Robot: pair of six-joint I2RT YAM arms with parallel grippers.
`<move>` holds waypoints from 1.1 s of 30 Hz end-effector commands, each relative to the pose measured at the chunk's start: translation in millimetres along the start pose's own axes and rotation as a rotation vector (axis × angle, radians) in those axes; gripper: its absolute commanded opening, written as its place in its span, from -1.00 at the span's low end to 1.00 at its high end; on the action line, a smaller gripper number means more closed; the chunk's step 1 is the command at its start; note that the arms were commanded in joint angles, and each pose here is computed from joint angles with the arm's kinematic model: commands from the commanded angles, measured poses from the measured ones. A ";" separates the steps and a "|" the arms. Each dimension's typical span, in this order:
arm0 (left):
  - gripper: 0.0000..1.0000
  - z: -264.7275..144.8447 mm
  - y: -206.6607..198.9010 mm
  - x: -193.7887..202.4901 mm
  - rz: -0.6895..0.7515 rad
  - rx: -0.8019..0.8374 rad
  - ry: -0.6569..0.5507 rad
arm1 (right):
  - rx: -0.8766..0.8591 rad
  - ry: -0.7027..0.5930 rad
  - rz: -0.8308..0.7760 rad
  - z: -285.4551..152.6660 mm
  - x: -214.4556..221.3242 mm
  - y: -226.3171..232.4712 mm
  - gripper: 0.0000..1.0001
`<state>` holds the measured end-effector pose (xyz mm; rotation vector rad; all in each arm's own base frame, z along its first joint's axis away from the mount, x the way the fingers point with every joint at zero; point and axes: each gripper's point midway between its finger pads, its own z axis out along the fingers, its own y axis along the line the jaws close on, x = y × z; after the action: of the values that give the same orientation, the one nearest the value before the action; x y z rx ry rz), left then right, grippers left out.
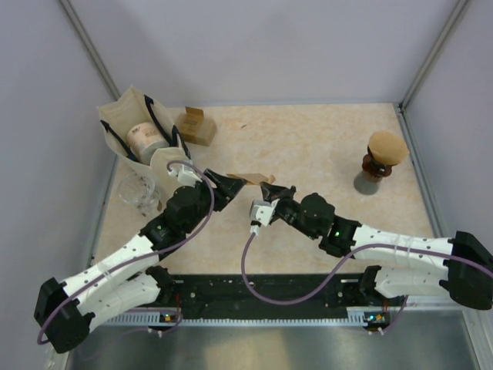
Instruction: Place the coffee filter in the dripper
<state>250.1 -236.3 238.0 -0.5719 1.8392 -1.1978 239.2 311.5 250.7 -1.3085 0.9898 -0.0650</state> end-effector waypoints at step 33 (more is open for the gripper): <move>-1.00 20.8 -25.7 -6.0 -0.081 0.005 -0.008 | -0.041 -0.113 0.010 -0.3 -29.0 11.2 -0.40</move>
<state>263.7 -250.4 234.6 -0.6545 1.8701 -1.2172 221.6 321.1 247.7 -1.3765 0.8924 -0.0361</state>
